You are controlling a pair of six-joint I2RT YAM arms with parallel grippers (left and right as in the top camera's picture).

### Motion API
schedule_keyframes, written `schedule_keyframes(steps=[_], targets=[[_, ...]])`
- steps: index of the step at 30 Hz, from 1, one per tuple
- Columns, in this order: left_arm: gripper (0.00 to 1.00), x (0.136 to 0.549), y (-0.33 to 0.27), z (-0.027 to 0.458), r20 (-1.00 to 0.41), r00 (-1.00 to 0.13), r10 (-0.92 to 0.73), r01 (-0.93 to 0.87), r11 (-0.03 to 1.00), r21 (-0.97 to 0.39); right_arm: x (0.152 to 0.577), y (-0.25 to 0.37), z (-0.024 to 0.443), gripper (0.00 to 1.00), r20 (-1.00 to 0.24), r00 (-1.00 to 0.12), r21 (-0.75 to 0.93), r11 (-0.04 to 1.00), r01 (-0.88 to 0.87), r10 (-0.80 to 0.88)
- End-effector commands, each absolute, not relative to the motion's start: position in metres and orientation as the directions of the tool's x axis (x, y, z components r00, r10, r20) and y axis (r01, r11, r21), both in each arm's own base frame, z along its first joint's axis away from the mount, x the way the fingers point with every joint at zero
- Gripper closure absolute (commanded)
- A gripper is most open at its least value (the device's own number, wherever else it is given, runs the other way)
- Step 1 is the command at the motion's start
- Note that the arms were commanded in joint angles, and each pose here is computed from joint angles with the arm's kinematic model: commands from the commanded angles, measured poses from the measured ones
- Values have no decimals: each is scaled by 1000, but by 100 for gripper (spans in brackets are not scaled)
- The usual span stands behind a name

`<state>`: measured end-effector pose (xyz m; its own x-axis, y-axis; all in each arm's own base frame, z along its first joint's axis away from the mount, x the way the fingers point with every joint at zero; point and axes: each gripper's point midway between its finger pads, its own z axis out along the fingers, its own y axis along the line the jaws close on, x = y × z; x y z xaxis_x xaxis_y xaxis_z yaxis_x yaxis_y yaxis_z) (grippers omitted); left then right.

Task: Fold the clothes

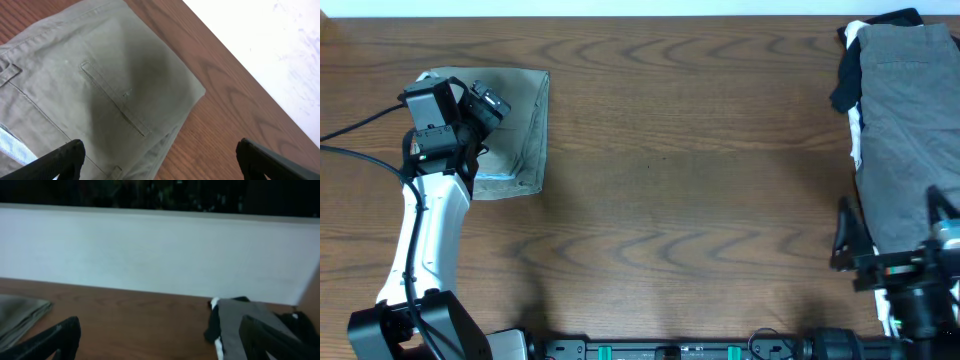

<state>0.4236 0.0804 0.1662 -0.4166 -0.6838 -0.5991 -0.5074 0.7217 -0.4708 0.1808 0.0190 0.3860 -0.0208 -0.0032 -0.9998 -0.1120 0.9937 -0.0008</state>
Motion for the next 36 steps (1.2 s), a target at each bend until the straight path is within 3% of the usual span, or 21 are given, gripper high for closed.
schedule_keyframes(steps=[1,16,29,36], targets=[[2,425,81,164,-597,-421,-683,-511,722,-466,185,19,355,1,-1000,-19,16,994,-111,14],[2,425,81,164,-597,-421,-683,-511,722,-466,215,31,283,1,-983,165,52,983,-177,82],[2,425,81,164,-597,-421,-683,-512,722,-466,236,32,238,1,-967,214,95,977,-191,135],[2,425,81,164,-597,-421,-683,-511,722,-466,241,31,218,1,-981,155,91,980,-179,120]])
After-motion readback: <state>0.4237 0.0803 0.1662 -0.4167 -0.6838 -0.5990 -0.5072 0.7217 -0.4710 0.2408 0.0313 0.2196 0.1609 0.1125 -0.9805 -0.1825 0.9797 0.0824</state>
